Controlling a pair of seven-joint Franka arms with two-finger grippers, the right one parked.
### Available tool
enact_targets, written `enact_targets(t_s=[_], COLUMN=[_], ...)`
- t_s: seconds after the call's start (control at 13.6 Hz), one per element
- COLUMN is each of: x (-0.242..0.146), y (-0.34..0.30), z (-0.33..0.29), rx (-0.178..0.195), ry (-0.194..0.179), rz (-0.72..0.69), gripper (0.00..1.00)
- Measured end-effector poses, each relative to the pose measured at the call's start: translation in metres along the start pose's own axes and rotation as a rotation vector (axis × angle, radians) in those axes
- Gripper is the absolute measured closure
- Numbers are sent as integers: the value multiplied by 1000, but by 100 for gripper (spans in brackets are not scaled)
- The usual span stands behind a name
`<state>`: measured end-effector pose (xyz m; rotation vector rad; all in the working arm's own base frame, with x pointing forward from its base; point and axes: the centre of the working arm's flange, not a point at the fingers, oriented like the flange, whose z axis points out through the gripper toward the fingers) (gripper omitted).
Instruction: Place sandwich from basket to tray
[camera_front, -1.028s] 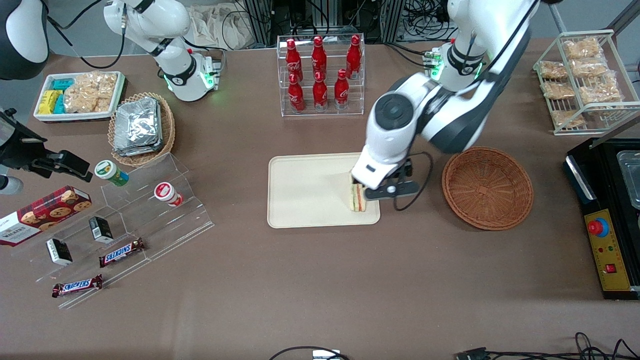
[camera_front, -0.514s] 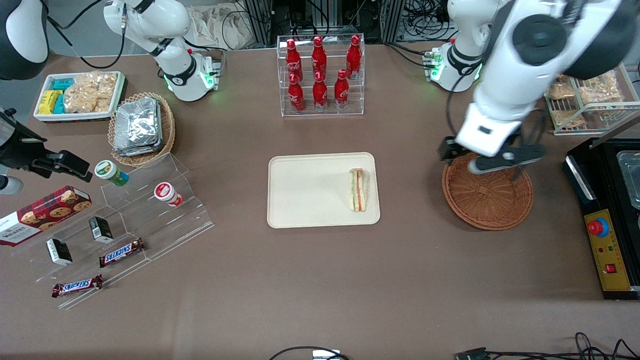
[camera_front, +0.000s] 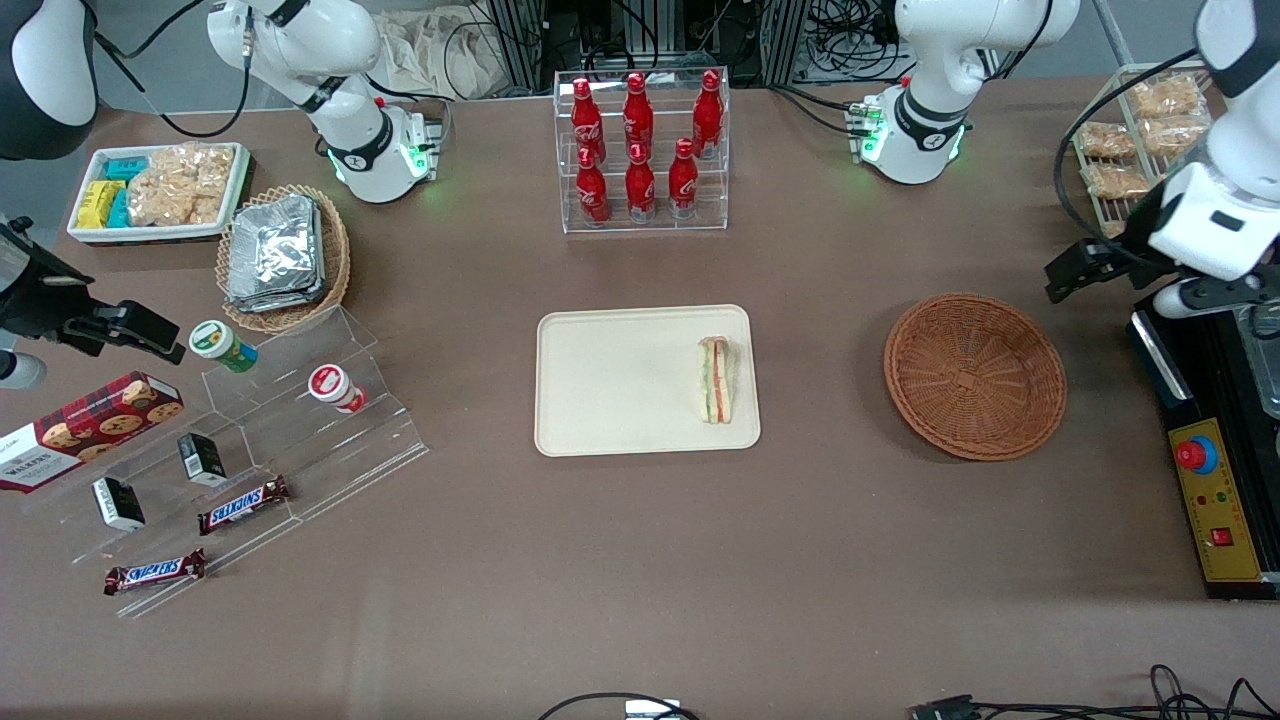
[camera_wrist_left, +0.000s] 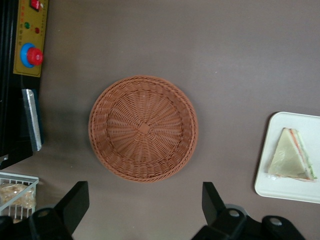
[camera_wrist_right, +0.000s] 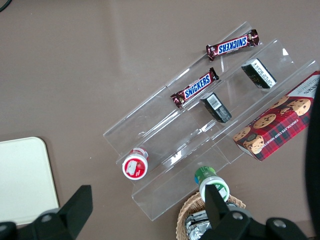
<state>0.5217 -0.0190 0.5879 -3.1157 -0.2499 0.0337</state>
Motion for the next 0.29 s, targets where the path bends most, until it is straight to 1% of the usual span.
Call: enact_targets(t_s=[0.29], x=[-2], y=[5], z=[-1], rx=[1], ry=[-5], rz=[11], gripper=[0])
